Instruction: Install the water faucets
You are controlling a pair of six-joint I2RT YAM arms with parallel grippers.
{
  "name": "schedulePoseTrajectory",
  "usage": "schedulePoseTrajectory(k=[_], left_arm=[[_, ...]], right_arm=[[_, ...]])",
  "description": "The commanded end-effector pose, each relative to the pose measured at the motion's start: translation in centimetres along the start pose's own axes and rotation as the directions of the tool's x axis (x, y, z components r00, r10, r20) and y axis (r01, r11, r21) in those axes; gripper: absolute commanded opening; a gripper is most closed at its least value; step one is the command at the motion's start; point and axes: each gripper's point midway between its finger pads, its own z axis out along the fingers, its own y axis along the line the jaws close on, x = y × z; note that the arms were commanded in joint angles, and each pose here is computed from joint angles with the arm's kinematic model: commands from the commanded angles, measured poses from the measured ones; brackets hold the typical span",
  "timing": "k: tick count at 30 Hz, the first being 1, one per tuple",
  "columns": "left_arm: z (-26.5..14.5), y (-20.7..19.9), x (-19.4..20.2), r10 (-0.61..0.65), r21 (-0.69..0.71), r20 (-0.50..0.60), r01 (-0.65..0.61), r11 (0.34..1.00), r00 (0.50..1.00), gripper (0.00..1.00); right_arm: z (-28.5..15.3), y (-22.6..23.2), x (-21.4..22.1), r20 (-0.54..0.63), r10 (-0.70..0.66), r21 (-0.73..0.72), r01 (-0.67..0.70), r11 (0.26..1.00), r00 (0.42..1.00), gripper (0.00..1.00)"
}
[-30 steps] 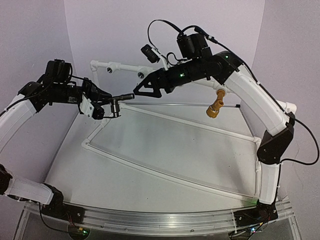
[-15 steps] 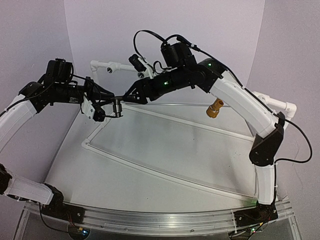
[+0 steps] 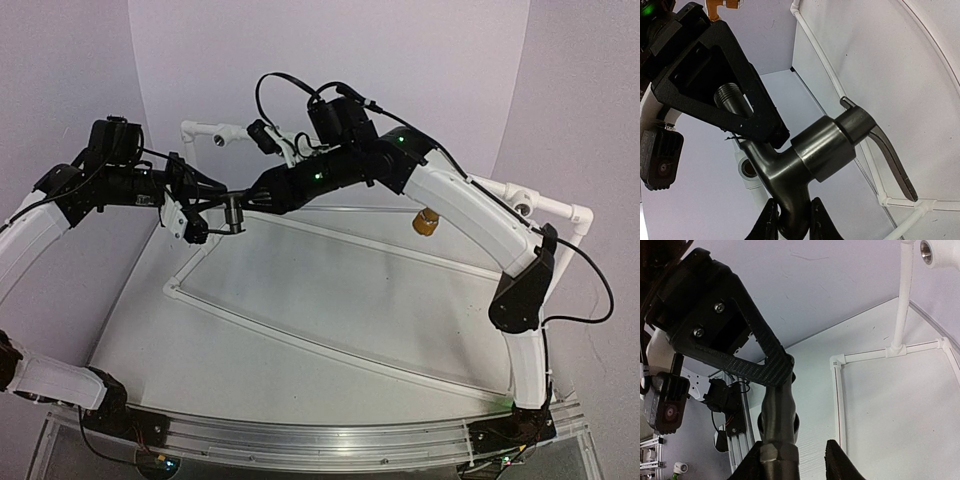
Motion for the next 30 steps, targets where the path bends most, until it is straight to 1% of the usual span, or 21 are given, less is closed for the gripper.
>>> schedulePoseTrajectory(k=[1,2,6,7,8,10,11,12,15,16,18,19,21,22,24,25,26,27,28,30], left_arm=[[-1.5,3.1,-0.8,0.084,-0.105,0.001,-0.083,0.991,0.996,0.00],[-1.5,3.0,-0.8,0.083,-0.105,0.002,-0.082,0.991,0.997,0.00],[-1.4,2.8,-0.9,0.089,-0.102,0.010,-0.087,0.991,0.996,0.00],[-1.3,2.7,-1.0,0.093,-0.101,0.011,-0.091,0.991,0.996,0.00],[-1.3,2.6,-1.0,0.095,-0.100,0.013,-0.093,0.991,0.995,0.00],[-1.3,2.6,-1.0,0.091,-0.098,0.013,-0.090,0.991,0.996,0.02],[-1.3,2.5,-0.9,0.077,-0.096,0.012,-0.076,0.993,0.997,0.11],[-1.3,2.5,-0.8,0.056,-0.093,0.009,-0.055,0.994,0.998,0.24],[-1.5,2.3,-0.4,-0.028,-0.067,-0.011,0.028,0.997,1.000,0.60],[-1.5,2.2,-0.1,-0.057,-0.060,-0.031,0.055,0.997,0.998,0.68],[-1.7,2.4,1.0,-0.160,-0.056,-0.077,0.156,0.986,0.984,0.85],[-1.8,2.2,1.5,-0.218,-0.045,-0.094,0.215,0.976,0.971,0.91],[-2.4,2.0,2.6,-0.347,-0.034,-0.120,0.345,0.938,0.930,0.97],[-2.8,2.0,3.0,-0.421,-0.039,-0.123,0.420,0.907,0.899,0.98],[-4.0,0.7,4.4,-0.563,-0.035,-0.149,0.565,0.824,0.813,0.98],[-4.6,0.0,5.1,-0.638,-0.042,-0.160,0.640,0.767,0.753,0.98],[-5.1,-0.7,5.9,-0.717,-0.060,-0.173,0.720,0.692,0.675,0.98],[-5.4,-1.5,6.7,-0.794,-0.075,-0.181,0.796,0.600,0.581,0.98],[-5.4,-2.4,7.0,-0.867,-0.075,-0.180,0.872,0.483,0.465,0.98],[-5.4,-5.5,7.0,-0.955,-0.038,-0.204,0.973,0.229,0.217,0.97]], right_arm=[[0.0,0.3,-1.4,0.049,-0.028,0.005,0.028,1.000,0.998,0.30],[0.1,0.3,-1.4,0.051,-0.027,0.003,0.027,1.000,0.998,0.28],[0.0,0.6,-1.8,0.066,-0.022,-0.012,0.023,1.000,0.998,0.26],[0.0,0.6,-1.9,0.069,-0.022,-0.013,0.023,1.000,0.997,0.24],[0.0,0.7,-2.0,0.073,-0.023,-0.014,0.024,1.000,0.997,0.20],[-0.1,0.7,-2.1,0.074,-0.025,-0.014,0.027,1.000,0.997,0.09],[-0.1,0.6,-2.1,0.075,-0.028,-0.012,0.029,1.000,0.997,0.04],[-0.1,0.6,-2.1,0.075,-0.031,-0.008,0.031,0.999,0.997,0.01],[-0.7,0.5,-2.3,0.082,-0.060,0.014,0.059,0.998,0.995,0.00],[-1.0,0.4,-2.4,0.085,-0.076,0.025,0.074,0.997,0.993,0.00],[-1.6,0.3,-2.7,0.097,-0.096,0.042,0.092,0.995,0.991,0.00],[-2.0,0.3,-2.8,0.104,-0.102,0.046,0.098,0.994,0.989,0.00],[-2.8,0.0,-3.0,0.114,-0.110,0.058,0.104,0.993,0.987,0.00],[-3.2,-0.4,-3.2,0.121,-0.113,0.069,0.105,0.992,0.986,0.00],[-4.2,-1.1,-3.3,0.124,-0.142,0.094,0.130,0.987,0.982,0.00],[-4.9,-1.4,-3.4,0.126,-0.161,0.111,0.147,0.983,0.979,0.00],[-5.7,-1.7,-3.4,0.129,-0.181,0.125,0.165,0.978,0.975,0.00],[-6.2,-1.8,-3.3,0.129,-0.199,0.134,0.181,0.974,0.971,0.00],[-6.5,-2.0,-3.1,0.128,-0.213,0.141,0.195,0.971,0.969,0.00],[-7.6,-1.7,-2.9,0.127,-0.261,0.155,0.241,0.958,0.957,0.00]])
